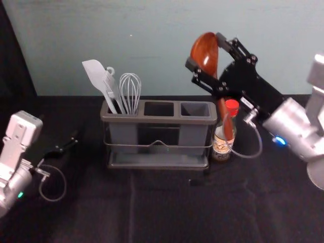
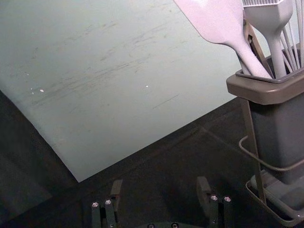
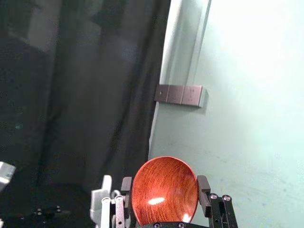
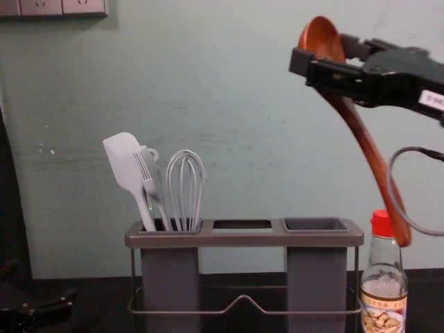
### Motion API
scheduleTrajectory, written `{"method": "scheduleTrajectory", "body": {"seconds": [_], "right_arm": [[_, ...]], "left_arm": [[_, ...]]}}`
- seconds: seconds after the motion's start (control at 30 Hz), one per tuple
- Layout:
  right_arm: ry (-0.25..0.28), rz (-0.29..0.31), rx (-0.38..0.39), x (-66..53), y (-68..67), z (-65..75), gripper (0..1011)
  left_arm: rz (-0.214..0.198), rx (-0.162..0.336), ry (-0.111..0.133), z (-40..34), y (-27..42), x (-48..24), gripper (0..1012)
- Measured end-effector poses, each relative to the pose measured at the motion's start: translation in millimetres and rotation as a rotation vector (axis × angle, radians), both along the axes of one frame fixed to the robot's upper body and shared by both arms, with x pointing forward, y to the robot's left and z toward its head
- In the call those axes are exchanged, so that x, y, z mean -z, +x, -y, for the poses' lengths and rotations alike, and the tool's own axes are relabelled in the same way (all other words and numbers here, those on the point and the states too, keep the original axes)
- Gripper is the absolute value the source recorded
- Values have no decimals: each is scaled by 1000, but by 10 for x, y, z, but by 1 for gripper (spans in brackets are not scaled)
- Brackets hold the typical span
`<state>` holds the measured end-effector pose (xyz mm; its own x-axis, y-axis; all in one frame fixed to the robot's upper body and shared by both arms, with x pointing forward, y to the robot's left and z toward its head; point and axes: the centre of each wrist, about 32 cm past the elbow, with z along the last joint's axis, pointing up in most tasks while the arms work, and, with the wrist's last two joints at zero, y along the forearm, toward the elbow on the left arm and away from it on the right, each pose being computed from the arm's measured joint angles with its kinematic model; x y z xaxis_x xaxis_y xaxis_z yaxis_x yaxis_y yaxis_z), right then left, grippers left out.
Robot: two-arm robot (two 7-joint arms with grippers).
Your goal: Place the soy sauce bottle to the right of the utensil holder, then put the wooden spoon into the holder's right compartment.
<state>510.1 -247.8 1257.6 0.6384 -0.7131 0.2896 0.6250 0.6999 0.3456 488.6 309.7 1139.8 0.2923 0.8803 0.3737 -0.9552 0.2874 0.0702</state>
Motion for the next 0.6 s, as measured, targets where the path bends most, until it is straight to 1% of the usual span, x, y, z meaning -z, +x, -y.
{"method": "scheduleTrajectory", "body": {"seconds": [0.1, 0.13, 0.23, 0.37, 0.43, 0.47, 0.57, 0.6], "right_arm": [[-10, -6, 0, -32, 108, -27, 837], [-18, -9, 1, -54, 176, -51, 838], [-32, -14, 1, -78, 276, -95, 838], [-57, -25, 5, -109, 468, -178, 838], [-64, -28, 9, -116, 529, -205, 838], [-70, -30, 12, -124, 583, -232, 838], [-78, -34, 15, -136, 659, -268, 838], [-82, -36, 16, -142, 707, -294, 837]], "left_arm": [[0, 0, 0, 0, 0, 0, 1012], [0, 0, 0, 0, 0, 0, 1011], [0, 0, 0, 0, 0, 0, 1011], [0, 0, 0, 0, 0, 0, 1012], [0, 0, 0, 0, 0, 0, 1011], [0, 0, 0, 0, 0, 0, 1011], [0, 0, 0, 0, 0, 0, 1012], [0, 0, 0, 0, 0, 0, 1011]]}}
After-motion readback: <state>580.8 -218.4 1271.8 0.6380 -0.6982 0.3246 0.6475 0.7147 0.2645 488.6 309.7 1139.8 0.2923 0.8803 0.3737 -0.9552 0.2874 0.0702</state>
